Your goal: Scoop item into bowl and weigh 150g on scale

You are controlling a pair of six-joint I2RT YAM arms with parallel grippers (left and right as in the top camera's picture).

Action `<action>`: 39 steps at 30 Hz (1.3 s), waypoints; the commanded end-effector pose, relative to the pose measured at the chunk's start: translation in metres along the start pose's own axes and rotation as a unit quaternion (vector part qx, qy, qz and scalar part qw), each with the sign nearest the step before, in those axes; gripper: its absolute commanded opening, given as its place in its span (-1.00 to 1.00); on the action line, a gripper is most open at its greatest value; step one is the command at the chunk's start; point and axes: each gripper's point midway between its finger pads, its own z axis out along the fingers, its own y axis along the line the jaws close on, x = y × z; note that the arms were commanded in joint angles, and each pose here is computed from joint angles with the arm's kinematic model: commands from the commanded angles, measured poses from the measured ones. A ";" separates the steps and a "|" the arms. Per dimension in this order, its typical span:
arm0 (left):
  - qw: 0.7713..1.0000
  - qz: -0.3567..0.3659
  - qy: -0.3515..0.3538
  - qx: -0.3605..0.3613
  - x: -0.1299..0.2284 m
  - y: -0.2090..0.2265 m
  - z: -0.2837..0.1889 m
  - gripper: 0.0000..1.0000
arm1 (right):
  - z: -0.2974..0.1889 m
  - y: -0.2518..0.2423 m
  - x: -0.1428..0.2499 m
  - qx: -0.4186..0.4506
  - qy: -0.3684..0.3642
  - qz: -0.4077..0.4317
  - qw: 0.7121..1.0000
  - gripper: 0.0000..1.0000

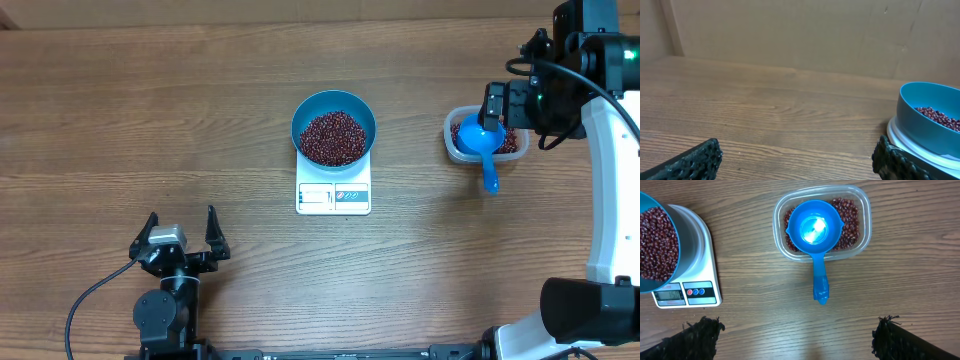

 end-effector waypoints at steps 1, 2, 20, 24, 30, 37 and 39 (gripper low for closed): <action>1.000 0.005 -0.002 -0.004 0.000 0.001 0.000 1.00 | -0.007 0.002 -0.003 -0.004 -0.012 -0.005 1.000 1.00; 1.000 0.005 -0.002 -0.004 0.000 0.001 0.000 0.99 | -0.007 0.002 -0.003 -0.004 -0.012 -0.005 1.000 1.00; 1.000 0.005 -0.002 -0.004 0.000 0.001 0.000 0.99 | -0.007 0.002 -0.003 -0.004 -0.012 -0.005 1.000 1.00; 1.000 0.005 -0.002 -0.004 0.000 0.001 0.000 0.99 | -0.007 0.002 -0.003 -0.005 -0.013 -0.005 1.000 1.00; 1.000 0.005 -0.002 -0.004 0.000 0.001 0.000 0.99 | -0.020 0.010 -0.040 -0.023 -0.103 -0.012 0.994 1.00; 1.000 0.005 -0.002 -0.004 0.000 0.001 0.000 0.99 | -0.049 0.038 -0.082 -0.047 -0.239 -0.050 0.969 1.00; 1.000 0.005 -0.002 -0.004 0.000 0.001 0.000 0.98 | -0.053 0.049 -0.087 -0.050 -0.272 -0.082 0.957 1.00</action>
